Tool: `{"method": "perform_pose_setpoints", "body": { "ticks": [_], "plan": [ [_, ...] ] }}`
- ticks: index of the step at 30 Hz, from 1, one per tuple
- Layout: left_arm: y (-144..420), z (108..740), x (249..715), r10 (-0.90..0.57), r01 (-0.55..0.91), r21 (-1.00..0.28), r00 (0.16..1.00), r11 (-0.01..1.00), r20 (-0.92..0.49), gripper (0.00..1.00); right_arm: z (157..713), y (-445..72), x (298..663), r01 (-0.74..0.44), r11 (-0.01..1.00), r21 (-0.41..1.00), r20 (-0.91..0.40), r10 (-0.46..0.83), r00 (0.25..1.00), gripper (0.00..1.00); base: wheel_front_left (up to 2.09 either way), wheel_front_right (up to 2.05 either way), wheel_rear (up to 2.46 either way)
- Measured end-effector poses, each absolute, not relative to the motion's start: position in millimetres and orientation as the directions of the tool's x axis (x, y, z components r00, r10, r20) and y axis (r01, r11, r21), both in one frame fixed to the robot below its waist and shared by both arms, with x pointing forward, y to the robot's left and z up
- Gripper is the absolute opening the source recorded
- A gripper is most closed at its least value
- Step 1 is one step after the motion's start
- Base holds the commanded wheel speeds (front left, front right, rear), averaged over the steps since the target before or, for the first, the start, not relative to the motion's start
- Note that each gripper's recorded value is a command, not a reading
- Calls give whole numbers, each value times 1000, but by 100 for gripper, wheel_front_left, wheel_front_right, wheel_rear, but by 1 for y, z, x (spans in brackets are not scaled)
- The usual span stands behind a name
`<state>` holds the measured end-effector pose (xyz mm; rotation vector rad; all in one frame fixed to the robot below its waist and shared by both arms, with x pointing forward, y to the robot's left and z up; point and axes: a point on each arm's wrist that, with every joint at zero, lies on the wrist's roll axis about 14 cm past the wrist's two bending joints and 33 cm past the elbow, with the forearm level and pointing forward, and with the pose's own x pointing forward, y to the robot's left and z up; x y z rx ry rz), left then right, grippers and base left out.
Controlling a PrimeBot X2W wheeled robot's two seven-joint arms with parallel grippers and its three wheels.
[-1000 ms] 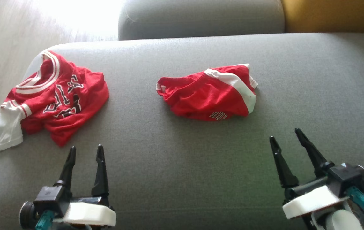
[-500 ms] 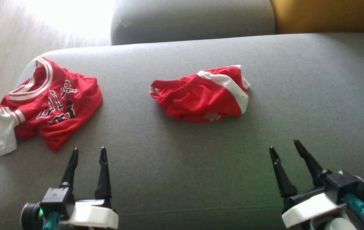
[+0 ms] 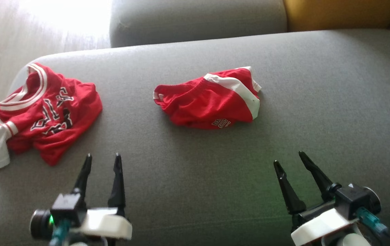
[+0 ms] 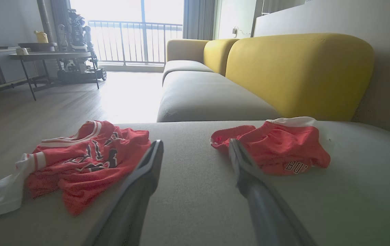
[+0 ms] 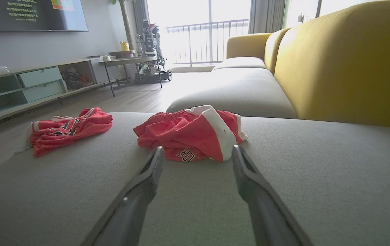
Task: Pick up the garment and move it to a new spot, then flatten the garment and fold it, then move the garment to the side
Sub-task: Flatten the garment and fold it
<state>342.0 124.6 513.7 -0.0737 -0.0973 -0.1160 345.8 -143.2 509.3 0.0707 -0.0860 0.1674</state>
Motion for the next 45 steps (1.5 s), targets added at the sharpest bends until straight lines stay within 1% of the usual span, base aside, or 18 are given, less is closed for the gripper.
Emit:
{"method": "perform_pose_setpoints", "body": {
  "ticks": [4,8,15,17,21,24,27,30,34,38,45],
  "plan": [
    [113,521,365,-162,174,-92,979,980,122,100,507,-145,346,-162,985,63,83,157,984,100,0,0,0],
    [90,524,396,-241,253,-89,962,963,127,100,509,-144,352,-164,984,64,88,159,983,100,0,0,0],
    [46,509,458,-359,361,-105,933,927,34,100,510,-156,366,-131,990,53,90,125,988,100,0,0,0],
    [37,511,467,-383,383,-112,923,917,24,100,509,-157,367,-127,990,53,86,122,989,100,0,0,0],
    [7,515,503,-449,440,-159,893,884,-19,100,503,-159,374,-118,992,51,68,115,991,100,0,0,0],
    [-8,506,525,-481,441,-281,873,852,-87,100,499,-164,381,-106,993,45,57,103,993,100,0,0,0],
    [-23,478,534,-514,420,-370,833,829,-206,100,492,-170,386,-89,995,40,38,88,995,100,0,0,0],
    [-40,454,534,-551,430,-385,780,817,-297,100,488,-176,387,-71,997,36,25,70,997,100,0,0,0],
    [-63,445,532,-606,477,-393,719,786,-341,100,485,-183,383,-47,998,29,10,47,999,100,0,0,0],
    [-75,445,534,-623,512,-364,698,778,-352,100,484,-186,380,-37,999,25,5,37,999,100,0,0,0],
    [-76,444,548,-589,508,-300,715,808,-376,100,484,-189,378,-27,999,21,1,27,1000,100,0,0,0]
  ]
}}
